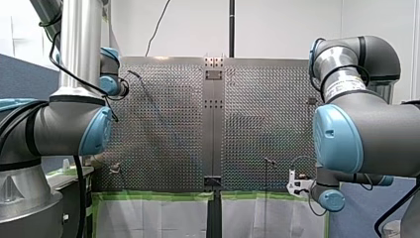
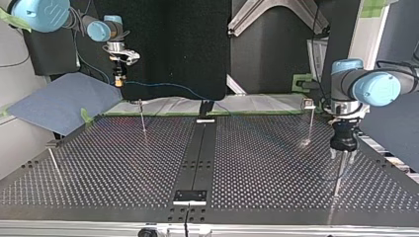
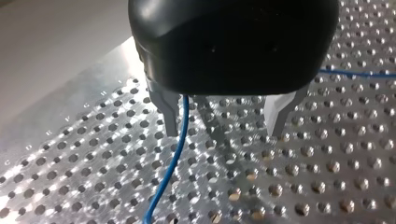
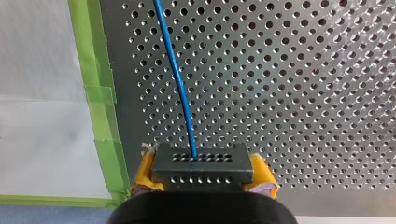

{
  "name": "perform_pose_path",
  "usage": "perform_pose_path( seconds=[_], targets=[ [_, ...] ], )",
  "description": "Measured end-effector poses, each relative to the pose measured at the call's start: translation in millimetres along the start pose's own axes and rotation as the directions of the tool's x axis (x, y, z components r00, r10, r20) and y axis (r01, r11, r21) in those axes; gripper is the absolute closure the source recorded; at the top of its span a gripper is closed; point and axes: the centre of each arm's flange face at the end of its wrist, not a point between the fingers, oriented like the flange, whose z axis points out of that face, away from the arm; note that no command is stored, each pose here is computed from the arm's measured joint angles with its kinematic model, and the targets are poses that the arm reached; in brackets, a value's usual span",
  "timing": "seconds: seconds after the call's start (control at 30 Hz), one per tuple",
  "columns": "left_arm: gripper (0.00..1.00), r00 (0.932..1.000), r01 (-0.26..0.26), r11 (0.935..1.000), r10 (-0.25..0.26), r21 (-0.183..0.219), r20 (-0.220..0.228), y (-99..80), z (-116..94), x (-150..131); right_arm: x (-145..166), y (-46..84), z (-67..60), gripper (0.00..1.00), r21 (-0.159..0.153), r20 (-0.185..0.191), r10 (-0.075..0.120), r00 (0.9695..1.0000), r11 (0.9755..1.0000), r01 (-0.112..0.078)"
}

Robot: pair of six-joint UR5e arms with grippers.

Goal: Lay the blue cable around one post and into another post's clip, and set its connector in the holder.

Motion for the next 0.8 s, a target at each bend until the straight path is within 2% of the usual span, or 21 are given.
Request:
perform_pose_path(
  seconds=[0.13,0.33,0.5,0.8],
  targets=[
    [0.09,0.9994,0.034,0.9994,-0.034,0.011,-0.003,1.4,0,-1,0,-0.2,0.1,1.0,0.001,0.0,0.0,1.0,1.0,0.0],
    [0.09,0.998,0.059,0.9982,-0.06,0.012,0.022,5.1,3,-6,0,-0.6,0.1,1.0,0.001,0.0,0.0,1.0,1.0,0.0],
    [0.09,0.9976,0.058,0.9983,-0.058,0.006,0.039,9.5,4,-12,0,-0.6,0.2,1.0,0.001,0.0,0.0,1.0,1.0,0.0],
    [0.09,0.9981,0.019,0.9998,-0.019,0.006,0.058,9.2,3,-21,0,-0.7,0.7,1.0,0.002,-0.001,-0.001,1.0,1.0,0.001]
  ],
)
